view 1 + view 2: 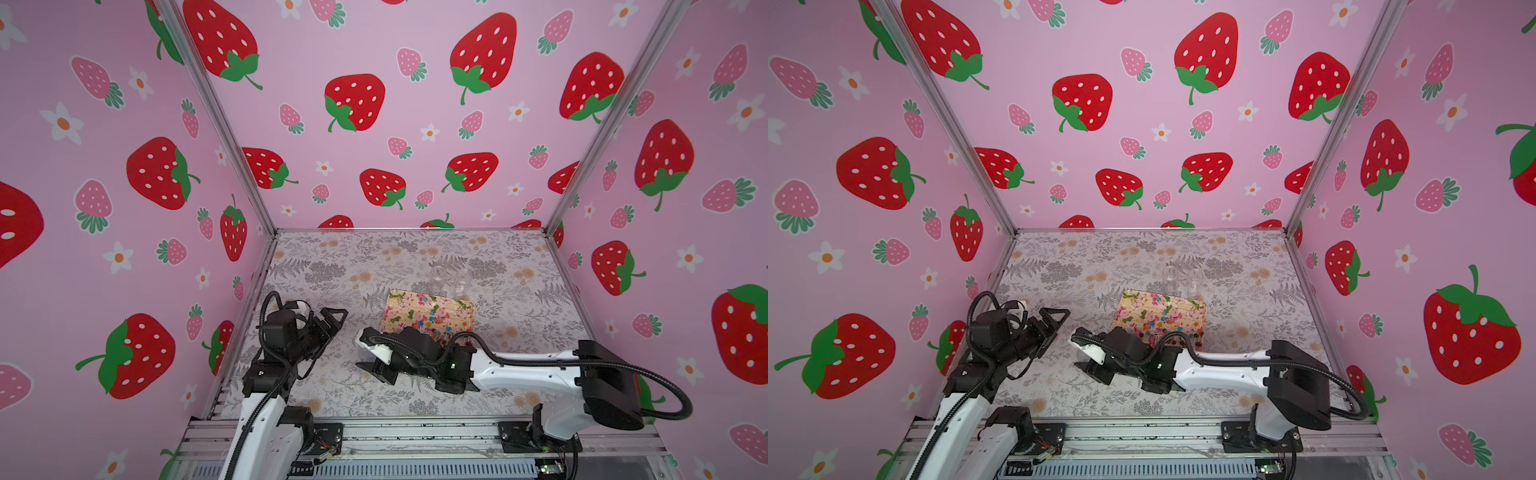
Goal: Pour the candies out of the jar
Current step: Pick up the jar from the center of the board.
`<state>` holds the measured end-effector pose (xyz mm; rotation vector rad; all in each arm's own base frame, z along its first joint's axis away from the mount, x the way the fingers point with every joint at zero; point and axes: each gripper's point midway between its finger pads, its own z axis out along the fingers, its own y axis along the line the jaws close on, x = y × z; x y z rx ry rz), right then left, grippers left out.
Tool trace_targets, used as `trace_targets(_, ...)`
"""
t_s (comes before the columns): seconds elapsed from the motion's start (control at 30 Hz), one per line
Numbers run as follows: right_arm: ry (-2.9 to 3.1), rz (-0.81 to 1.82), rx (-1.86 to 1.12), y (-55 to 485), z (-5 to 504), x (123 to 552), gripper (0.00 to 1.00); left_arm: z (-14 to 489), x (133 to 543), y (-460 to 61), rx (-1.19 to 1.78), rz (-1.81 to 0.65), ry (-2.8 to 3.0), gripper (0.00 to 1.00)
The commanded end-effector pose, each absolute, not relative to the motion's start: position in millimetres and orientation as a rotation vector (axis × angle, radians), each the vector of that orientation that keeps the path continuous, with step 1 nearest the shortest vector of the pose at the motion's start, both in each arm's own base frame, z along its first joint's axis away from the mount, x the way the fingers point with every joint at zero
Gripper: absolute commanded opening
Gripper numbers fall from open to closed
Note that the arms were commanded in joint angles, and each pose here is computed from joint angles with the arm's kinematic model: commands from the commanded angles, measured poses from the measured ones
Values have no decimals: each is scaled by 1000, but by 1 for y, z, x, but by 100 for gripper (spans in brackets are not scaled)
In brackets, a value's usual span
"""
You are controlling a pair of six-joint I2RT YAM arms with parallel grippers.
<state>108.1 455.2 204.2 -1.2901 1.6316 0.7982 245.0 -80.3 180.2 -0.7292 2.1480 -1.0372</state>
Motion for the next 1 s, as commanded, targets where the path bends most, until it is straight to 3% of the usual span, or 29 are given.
trace_targets(0.0,1668,772,-1218,431,223,124,55,202,250,-89,-588,-1094,2089,100)
trace_targets(0.2,1724,776,-1106,387,249,154,55,235,246,-117,-299,-1181,2032,98)
trace_targets(0.57,1808,885,-900,320,296,188,54,271,204,-205,459,-1016,1920,98)
trace_targets(0.97,1824,972,-881,304,327,188,53,286,168,-277,915,-1095,1755,99)
